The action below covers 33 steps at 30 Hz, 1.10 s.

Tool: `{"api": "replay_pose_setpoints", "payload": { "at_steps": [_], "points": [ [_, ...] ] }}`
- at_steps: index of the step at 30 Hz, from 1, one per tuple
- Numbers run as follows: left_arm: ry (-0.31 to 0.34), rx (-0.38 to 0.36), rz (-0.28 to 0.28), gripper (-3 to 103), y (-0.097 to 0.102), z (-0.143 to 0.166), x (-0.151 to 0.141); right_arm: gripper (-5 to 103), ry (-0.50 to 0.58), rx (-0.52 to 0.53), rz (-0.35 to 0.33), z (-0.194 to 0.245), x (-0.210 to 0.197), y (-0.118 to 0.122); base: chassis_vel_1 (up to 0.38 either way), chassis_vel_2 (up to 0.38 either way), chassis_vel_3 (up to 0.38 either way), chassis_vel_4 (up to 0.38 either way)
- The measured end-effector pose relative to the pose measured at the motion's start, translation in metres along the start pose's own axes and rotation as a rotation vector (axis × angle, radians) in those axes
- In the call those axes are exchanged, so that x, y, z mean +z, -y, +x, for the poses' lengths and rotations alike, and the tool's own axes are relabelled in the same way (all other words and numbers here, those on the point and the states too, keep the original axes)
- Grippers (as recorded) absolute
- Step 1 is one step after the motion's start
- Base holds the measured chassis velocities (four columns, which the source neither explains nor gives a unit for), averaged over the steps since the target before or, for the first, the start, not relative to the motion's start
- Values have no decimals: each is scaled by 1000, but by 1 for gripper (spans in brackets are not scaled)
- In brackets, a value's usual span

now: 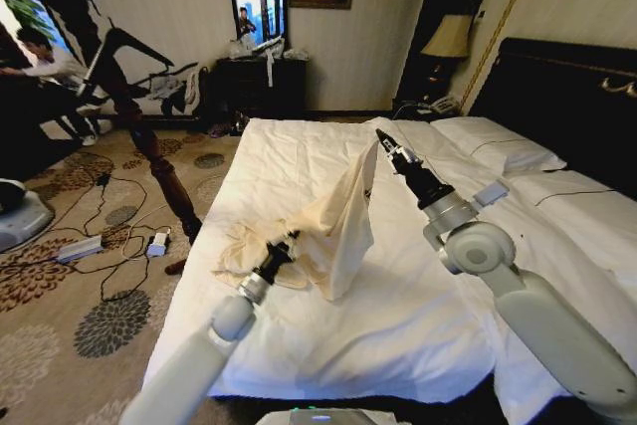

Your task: Pick up the clothes from the bed and hang them on the clothes hanger.

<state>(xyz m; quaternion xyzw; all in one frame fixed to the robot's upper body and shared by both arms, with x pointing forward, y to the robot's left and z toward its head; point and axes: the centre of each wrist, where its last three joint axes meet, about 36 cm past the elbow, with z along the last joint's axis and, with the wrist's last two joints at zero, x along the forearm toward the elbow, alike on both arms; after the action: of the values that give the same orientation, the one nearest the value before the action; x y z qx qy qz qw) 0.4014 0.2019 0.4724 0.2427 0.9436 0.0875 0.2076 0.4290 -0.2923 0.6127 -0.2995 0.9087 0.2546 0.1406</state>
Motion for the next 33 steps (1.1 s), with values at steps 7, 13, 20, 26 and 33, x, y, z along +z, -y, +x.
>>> {"api": "replay_pose_setpoints", "payload": {
  "at_steps": [7,13,20,26,33],
  "points": [
    [113,24,41,0,-47,-16,-108,0,-2,1,22,1,-8,1,0,0,0,0],
    [170,56,118,0,-75,-32,-202,0,38,-25,33,-1,-32,-5,0,0,0,0],
    [172,73,251,0,-91,-45,-240,0,83,-51,54,-2,-55,-9,0,0,0,0],
    [2,0,372,0,-89,-50,-171,0,43,-22,52,8,-39,-3,0,0,0,0],
    [-250,-36,583,0,-62,-60,-72,0,-66,36,1,18,15,-7,0,0,0,0]
  ]
}}
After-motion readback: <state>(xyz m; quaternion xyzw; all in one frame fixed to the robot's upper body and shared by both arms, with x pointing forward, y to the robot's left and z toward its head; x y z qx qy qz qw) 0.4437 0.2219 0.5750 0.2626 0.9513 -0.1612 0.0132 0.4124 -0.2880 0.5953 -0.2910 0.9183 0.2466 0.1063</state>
